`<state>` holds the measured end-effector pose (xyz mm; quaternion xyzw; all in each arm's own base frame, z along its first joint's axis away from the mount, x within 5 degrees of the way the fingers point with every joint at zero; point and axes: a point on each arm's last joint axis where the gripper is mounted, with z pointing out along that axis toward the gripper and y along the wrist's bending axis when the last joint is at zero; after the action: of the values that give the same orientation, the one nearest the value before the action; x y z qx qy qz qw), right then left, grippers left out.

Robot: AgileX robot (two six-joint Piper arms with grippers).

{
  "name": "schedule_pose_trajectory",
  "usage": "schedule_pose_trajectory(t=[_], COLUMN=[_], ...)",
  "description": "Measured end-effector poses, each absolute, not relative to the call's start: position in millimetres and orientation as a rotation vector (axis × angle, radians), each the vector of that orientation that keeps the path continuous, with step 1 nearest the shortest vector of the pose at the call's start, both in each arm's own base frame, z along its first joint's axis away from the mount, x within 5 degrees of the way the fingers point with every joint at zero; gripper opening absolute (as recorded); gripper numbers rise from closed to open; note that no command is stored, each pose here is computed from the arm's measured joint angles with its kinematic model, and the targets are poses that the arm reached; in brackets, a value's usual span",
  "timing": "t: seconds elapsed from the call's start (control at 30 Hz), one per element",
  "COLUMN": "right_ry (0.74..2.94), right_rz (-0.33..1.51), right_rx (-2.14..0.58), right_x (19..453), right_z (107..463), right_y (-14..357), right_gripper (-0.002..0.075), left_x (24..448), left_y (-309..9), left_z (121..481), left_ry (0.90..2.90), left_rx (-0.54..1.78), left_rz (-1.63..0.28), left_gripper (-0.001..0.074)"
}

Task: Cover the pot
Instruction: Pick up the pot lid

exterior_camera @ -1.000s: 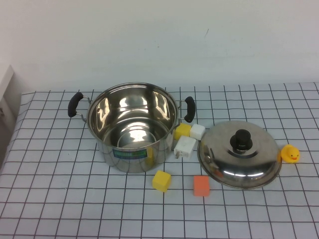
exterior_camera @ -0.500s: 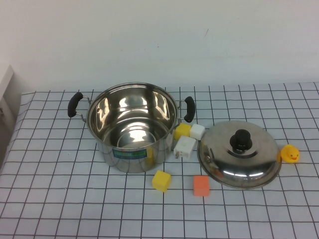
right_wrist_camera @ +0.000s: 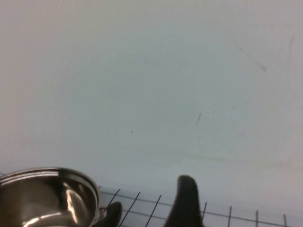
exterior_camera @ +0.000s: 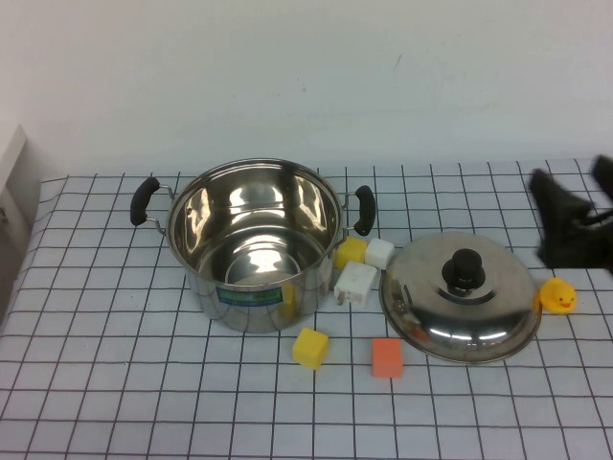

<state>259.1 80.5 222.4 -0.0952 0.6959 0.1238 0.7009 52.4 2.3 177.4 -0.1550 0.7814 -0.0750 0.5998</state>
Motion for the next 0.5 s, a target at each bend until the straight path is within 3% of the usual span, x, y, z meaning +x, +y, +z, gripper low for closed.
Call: schedule_pose_trajectory(t=[0.23, 0.5], right_ry=[1.631, 1.698], right_rz=[0.314, 0.31], right_rx=[-0.247, -0.254], right_x=[318, 353], right_z=[167, 121], right_y=[103, 114], right_gripper=[0.0545, 0.0545], left_x=[52, 52], left_y=[2, 2], left_z=[177, 177], left_ry=[1.812, 1.812], left_rx=[-0.359, -0.359], left_rz=[-0.174, -0.174], left_gripper=[-0.0003, -0.0003])
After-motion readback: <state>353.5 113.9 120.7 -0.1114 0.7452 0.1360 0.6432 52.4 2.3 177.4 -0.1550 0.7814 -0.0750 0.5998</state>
